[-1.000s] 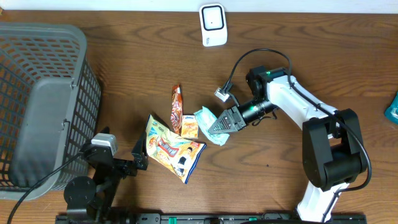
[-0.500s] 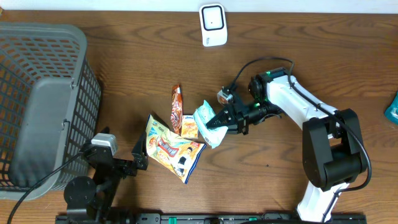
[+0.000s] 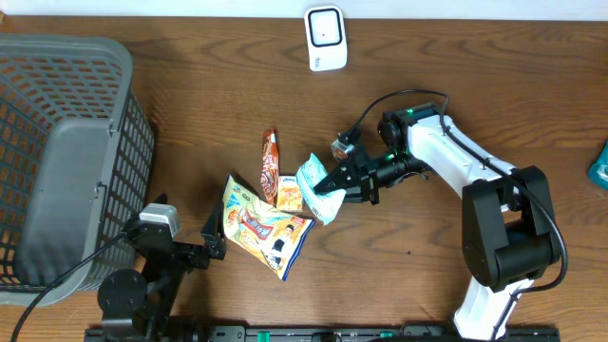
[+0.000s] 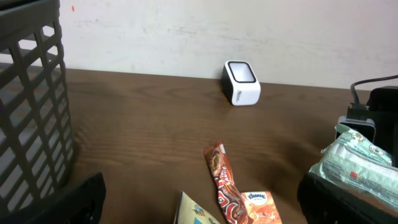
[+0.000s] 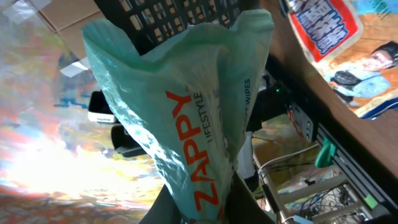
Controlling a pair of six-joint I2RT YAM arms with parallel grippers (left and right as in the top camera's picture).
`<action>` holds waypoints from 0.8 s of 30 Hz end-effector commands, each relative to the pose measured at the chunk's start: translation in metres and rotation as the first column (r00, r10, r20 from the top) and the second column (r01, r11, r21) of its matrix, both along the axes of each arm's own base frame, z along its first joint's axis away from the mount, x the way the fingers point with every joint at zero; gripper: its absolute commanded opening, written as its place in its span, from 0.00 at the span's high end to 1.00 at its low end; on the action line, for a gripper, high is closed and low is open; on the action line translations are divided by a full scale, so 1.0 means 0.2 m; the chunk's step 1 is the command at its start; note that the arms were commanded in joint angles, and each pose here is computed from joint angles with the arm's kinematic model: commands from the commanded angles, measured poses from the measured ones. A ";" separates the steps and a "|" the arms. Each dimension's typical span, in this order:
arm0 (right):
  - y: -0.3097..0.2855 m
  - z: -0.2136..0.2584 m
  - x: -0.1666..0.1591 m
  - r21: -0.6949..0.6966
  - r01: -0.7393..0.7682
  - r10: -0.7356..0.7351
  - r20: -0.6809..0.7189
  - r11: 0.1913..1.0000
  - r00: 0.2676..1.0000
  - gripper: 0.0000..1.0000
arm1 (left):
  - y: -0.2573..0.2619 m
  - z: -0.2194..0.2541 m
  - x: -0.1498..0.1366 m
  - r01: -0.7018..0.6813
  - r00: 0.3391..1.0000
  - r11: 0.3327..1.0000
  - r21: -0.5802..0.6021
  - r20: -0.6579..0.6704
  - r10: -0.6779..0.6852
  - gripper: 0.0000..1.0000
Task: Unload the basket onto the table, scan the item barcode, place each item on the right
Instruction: 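Lift the wet wipes pack and raise it toward the scanner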
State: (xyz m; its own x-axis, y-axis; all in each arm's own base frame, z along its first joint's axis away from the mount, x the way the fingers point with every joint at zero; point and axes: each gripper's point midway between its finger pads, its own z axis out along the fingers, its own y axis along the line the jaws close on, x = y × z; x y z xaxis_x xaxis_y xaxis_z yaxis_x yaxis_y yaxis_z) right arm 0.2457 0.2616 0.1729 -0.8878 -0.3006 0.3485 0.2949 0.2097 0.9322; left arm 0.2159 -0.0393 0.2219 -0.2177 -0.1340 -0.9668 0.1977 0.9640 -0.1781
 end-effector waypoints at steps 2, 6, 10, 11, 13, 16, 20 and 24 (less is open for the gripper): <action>0.00 0.02 0.02 0.020 0.004 -0.005 0.043 1.000 0.999 0.99 | -0.02 -0.01 0.00 0.021 1.000 1.000 0.011 0.001 -0.021 0.02; -0.01 0.00 0.02 -0.001 -0.007 0.007 0.066 1.000 0.998 0.99 | -0.02 -0.01 0.00 0.021 1.000 1.000 0.011 0.001 -0.021 0.02; -0.01 -0.03 0.01 -0.029 -0.017 0.019 0.068 0.999 0.998 0.99 | -0.02 -0.01 0.00 0.021 1.000 1.000 0.011 0.001 -0.021 0.02; -0.01 -0.03 0.01 -0.023 -0.019 0.020 0.082 1.000 0.996 0.99 | -0.02 -0.01 0.00 0.021 1.000 1.000 0.011 0.001 -0.021 0.02; -0.01 -0.02 0.01 -0.009 -0.024 0.024 0.119 1.000 0.993 0.99 | -0.02 -0.01 0.00 0.021 1.000 1.000 0.011 0.001 -0.021 0.02; 0.00 -0.03 0.03 0.028 -0.035 0.028 0.231 0.999 0.973 0.99 | -0.02 -0.01 0.00 0.021 1.000 1.000 0.011 0.001 -0.021 0.02; 0.01 -0.05 0.07 0.050 -0.039 0.022 0.305 0.998 0.952 0.99 | -0.02 -0.01 0.00 0.021 1.000 1.000 0.011 0.001 -0.021 0.02; 0.02 -0.05 0.11 0.076 -0.045 0.011 0.394 0.996 0.919 0.99 | -0.02 -0.01 0.00 0.021 1.000 1.000 0.011 0.001 -0.021 0.02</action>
State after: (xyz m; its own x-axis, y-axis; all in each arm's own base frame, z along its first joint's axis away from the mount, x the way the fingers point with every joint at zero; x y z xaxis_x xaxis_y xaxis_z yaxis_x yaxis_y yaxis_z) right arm 0.2614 0.2646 0.1541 -0.9385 -0.3435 0.0342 -0.0303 0.1807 0.9831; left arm 0.2159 -0.0393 0.2219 -0.2176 -0.1336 -0.9668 0.1977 0.9640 -0.1777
